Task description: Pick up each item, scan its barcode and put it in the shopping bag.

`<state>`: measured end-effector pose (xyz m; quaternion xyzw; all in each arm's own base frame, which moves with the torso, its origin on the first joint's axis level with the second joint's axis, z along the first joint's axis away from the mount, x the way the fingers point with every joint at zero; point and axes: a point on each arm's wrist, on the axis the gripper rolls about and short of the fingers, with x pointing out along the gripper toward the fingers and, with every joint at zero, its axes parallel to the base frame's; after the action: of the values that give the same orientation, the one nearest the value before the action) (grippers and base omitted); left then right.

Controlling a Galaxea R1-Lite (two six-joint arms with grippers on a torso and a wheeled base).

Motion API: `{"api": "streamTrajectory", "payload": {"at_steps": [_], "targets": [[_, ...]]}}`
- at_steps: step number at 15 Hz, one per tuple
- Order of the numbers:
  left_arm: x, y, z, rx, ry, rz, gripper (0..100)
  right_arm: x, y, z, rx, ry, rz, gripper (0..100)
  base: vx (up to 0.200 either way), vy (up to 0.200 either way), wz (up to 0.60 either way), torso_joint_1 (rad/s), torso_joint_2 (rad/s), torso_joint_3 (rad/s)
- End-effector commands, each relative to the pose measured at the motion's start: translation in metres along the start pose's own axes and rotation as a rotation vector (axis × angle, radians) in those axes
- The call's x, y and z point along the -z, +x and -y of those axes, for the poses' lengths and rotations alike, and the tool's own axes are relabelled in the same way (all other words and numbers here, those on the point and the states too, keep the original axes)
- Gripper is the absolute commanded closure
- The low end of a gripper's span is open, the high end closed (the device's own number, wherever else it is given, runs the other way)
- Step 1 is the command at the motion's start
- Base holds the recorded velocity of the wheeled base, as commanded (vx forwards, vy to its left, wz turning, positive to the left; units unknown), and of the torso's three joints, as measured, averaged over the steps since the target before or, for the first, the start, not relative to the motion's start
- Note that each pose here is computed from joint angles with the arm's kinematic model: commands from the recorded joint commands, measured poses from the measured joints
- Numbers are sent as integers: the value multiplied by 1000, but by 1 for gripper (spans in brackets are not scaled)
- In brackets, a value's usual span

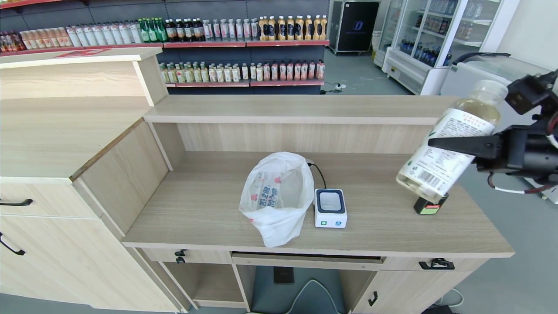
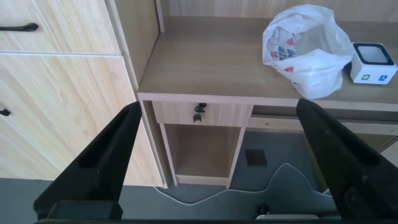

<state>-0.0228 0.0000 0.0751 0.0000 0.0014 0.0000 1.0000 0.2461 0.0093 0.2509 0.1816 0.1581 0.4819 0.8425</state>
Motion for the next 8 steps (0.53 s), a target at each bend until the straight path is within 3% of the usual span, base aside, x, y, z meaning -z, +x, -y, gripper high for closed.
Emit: {"api": "streamTrajectory", "payload": {"at_steps": [1,8], "targets": [[0,0,0,0,0,0,0,14,-18,-48,-94,-45,-5,100,0,0,0,0,0,0],[0,0,0,0,0,0,0,40,-17,-79,-189,-10,-81,100,0,0,0,0,0,0]]}}
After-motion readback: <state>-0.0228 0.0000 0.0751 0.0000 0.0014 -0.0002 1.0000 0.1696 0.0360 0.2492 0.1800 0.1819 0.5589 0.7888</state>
